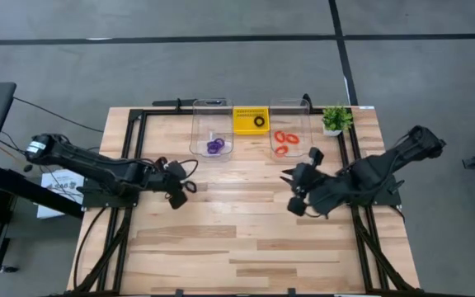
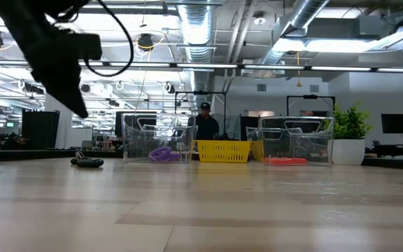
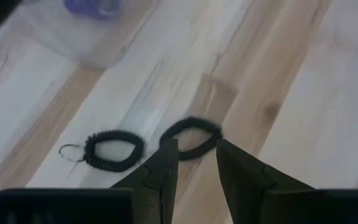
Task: Sort spring keychains
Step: Put the top black spring keychain into the yellow bin
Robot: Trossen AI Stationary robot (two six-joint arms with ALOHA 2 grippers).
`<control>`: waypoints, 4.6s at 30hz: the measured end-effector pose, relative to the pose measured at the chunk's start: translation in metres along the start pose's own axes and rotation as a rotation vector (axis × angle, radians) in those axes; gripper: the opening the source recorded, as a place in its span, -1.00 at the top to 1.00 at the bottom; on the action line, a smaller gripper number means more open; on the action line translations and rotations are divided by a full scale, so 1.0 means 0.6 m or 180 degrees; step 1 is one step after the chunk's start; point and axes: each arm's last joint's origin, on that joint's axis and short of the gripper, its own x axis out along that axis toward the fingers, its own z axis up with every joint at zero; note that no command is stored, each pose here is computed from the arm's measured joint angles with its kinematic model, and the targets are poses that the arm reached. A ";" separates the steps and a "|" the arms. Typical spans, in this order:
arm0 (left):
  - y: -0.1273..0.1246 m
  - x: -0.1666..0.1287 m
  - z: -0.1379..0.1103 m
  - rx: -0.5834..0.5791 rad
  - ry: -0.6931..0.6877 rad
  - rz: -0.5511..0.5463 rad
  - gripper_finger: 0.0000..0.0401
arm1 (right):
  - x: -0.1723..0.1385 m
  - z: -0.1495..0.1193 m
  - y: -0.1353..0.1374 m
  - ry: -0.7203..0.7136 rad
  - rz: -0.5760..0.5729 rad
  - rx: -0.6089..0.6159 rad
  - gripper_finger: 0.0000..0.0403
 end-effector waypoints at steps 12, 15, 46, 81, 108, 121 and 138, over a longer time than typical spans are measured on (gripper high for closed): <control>0.031 0.040 -0.036 -0.0215 0.0256 0.0174 0.46 | 0.059 -0.007 0.065 0.0127 0.0093 -0.0081 0.66; 0.035 0.043 -0.032 -0.0386 0.0187 0.0168 0.46 | 0.060 -0.007 0.065 0.0125 0.0094 -0.0048 0.66; 0.137 0.094 -0.067 -0.2282 0.0697 0.0435 0.46 | 0.057 0.000 0.066 0.0020 0.0152 0.0142 0.66; 0.134 0.095 -0.034 -0.2263 0.0114 0.0220 0.46 | 0.057 0.001 0.068 0.0034 0.0237 0.0333 0.66; 0.125 0.106 -0.032 -0.1819 0.0078 0.0275 0.96 | 0.057 0.003 0.069 0.0010 0.0262 0.0366 0.66; 0.084 0.065 -0.010 -0.1639 -0.0571 -0.0361 0.97 | 0.062 0.022 0.070 -0.0280 0.0263 0.0625 0.66; 0.025 -0.037 0.076 -0.1331 -0.2874 -0.1843 0.97 | 0.106 0.072 0.063 -0.0714 0.0717 0.0733 0.66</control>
